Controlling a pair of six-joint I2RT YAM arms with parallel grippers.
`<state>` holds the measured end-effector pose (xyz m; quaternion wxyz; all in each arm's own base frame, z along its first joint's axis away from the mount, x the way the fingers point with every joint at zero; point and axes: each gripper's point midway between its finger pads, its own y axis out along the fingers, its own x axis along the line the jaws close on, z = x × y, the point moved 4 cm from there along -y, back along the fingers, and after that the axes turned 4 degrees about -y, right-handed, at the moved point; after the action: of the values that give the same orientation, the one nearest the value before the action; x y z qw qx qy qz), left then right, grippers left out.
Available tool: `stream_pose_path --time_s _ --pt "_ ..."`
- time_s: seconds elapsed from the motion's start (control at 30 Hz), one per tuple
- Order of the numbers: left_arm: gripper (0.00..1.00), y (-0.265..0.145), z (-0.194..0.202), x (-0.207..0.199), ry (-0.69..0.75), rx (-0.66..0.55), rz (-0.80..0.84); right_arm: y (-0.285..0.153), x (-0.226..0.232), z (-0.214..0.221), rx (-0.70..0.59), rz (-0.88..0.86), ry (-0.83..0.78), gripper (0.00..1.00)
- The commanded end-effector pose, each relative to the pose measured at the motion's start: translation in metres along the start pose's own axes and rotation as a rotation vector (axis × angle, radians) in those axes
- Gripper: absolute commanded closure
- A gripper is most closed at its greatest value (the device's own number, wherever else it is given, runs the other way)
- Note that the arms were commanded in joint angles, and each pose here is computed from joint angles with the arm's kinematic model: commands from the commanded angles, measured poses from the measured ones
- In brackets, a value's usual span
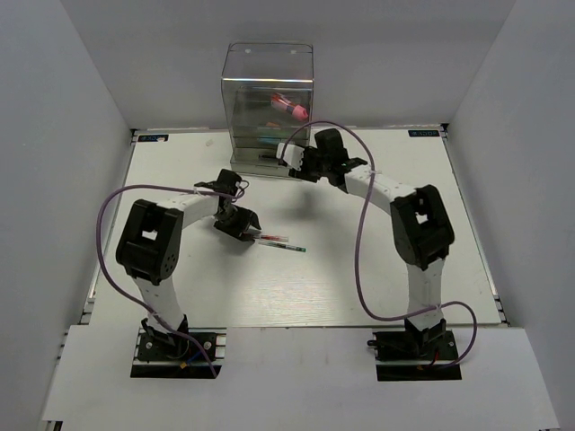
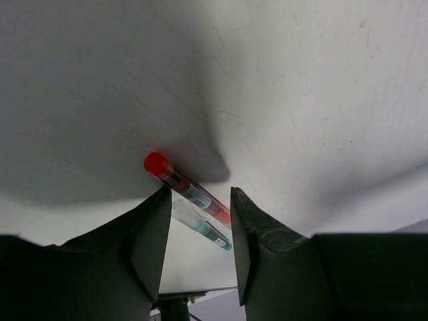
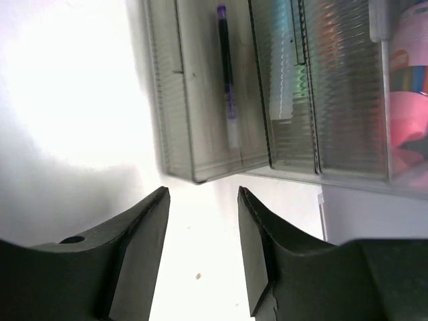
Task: Sort the stationery into containers
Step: Place the pen in the drawer, then pick up the pen from the center of the board.
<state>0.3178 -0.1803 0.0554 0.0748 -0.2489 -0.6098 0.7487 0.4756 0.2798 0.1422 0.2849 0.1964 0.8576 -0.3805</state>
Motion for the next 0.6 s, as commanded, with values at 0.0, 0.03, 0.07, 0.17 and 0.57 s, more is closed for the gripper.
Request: stream_pose_path --time_s 0.0,0.03,0.07,0.17,0.57 --pt "0.49 0.01 -0.012 0.019 0.025 -0.082 -0.145 -0.035 -0.008 -0.032 -0.137 0.061 0.05 0.48" --pt "0.49 0.009 -0.01 0.014 0.05 -0.079 -0.145 -0.038 -0.006 -0.034 -0.151 0.061 0.054 0.48" --pt "0.5 0.014 -0.012 0.017 0.059 -0.084 -0.183 -0.047 -0.012 -0.037 -0.166 0.083 0.058 0.48" --pt "0.55 0.016 -0.012 0.018 0.073 -0.073 -0.247 -0.06 -0.003 -0.043 -0.193 0.075 0.098 0.44" --pt "0.87 0.026 -0.008 0.026 0.114 -0.018 -0.286 -0.097 0.02 -0.051 -0.258 0.063 0.202 0.25"
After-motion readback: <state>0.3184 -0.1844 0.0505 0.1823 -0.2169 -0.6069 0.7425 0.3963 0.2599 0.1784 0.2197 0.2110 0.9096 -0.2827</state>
